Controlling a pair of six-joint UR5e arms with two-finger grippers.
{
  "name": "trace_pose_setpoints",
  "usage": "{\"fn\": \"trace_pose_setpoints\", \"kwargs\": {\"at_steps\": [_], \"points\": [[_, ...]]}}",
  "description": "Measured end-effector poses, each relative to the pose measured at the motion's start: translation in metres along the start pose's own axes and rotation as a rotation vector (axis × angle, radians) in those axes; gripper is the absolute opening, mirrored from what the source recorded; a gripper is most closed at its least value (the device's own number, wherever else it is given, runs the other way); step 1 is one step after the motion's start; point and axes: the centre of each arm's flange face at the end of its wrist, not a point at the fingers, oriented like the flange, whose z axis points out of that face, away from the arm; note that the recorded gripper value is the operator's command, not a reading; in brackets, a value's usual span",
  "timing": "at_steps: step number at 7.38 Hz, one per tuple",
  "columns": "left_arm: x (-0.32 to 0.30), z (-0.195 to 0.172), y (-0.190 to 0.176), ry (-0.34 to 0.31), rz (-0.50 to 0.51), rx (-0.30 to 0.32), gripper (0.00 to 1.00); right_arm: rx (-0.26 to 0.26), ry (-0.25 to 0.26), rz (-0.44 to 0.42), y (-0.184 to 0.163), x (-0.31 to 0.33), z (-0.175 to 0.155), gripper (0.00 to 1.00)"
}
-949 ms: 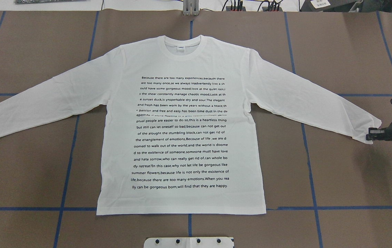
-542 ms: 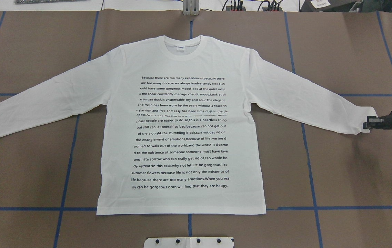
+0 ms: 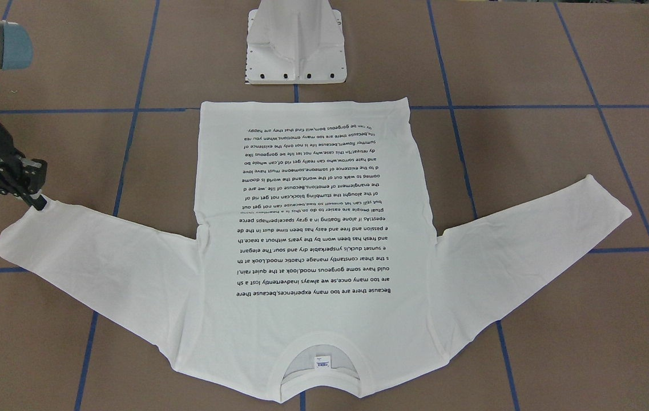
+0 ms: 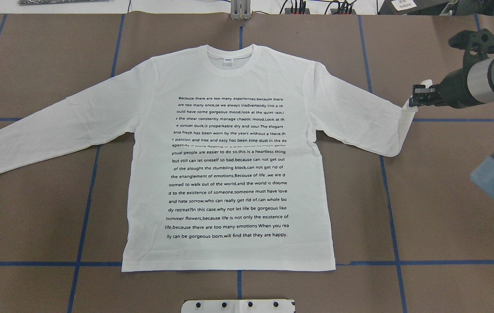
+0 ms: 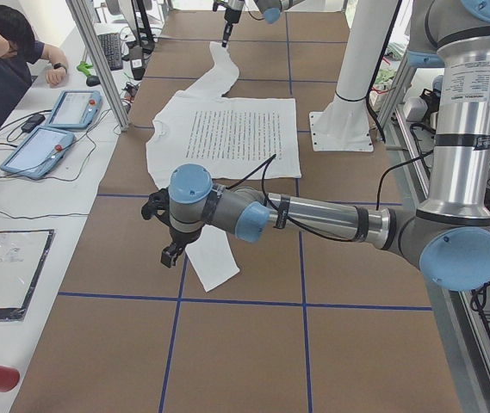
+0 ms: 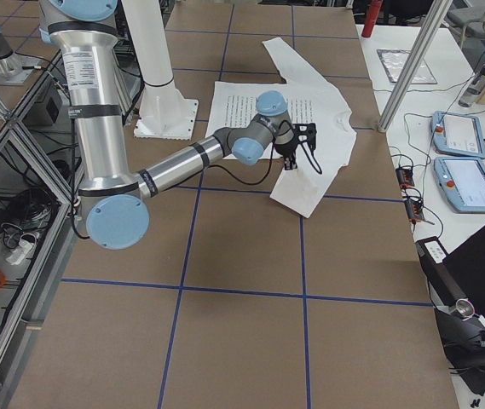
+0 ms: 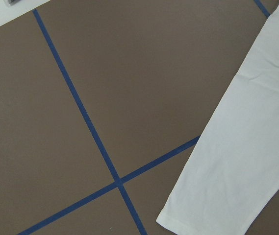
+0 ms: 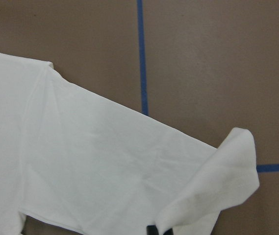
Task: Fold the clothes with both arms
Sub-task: 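Carry the sleeve with the right gripper across the shirt toward the collar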
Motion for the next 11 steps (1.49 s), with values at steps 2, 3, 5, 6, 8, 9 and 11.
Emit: {"fn": "trace_pose_setpoints", "kwargs": {"at_steps": [2, 3, 5, 6, 8, 9, 11], "points": [[0.0, 0.0, 0.0, 0.0, 0.0, 0.0, 1.0, 0.03, 0.094, -0.044, -0.022, -0.137, 0.001, 0.0], [0.0, 0.0, 0.0, 0.0, 0.0, 0.0, 1.0, 0.045, 0.123, -0.064, -0.029, -0.196, 0.006, 0.0], [-0.001, 0.001, 0.002, 0.0, -0.002, -0.002, 1.0, 0.07, 0.126, -0.094, -0.048, -0.299, 0.021, 0.0], [-0.002, 0.002, 0.003, 0.001, -0.004, -0.005, 1.0, 0.1, 0.106, -0.108, -0.052, -0.342, 0.035, 0.0], [-0.003, 0.004, 0.006, 0.002, -0.007, -0.01, 1.0, 0.179, 0.065, -0.11, -0.03, -0.418, 0.088, 0.0], [-0.004, 0.005, 0.006, 0.002, -0.008, -0.011, 1.0, 0.21, 0.075, -0.111, -0.016, -0.455, 0.107, 0.0], [-0.004, 0.005, 0.008, 0.003, -0.008, -0.013, 1.0, 0.232, 0.08, -0.127, 0.01, -0.499, 0.118, 0.0]]}}
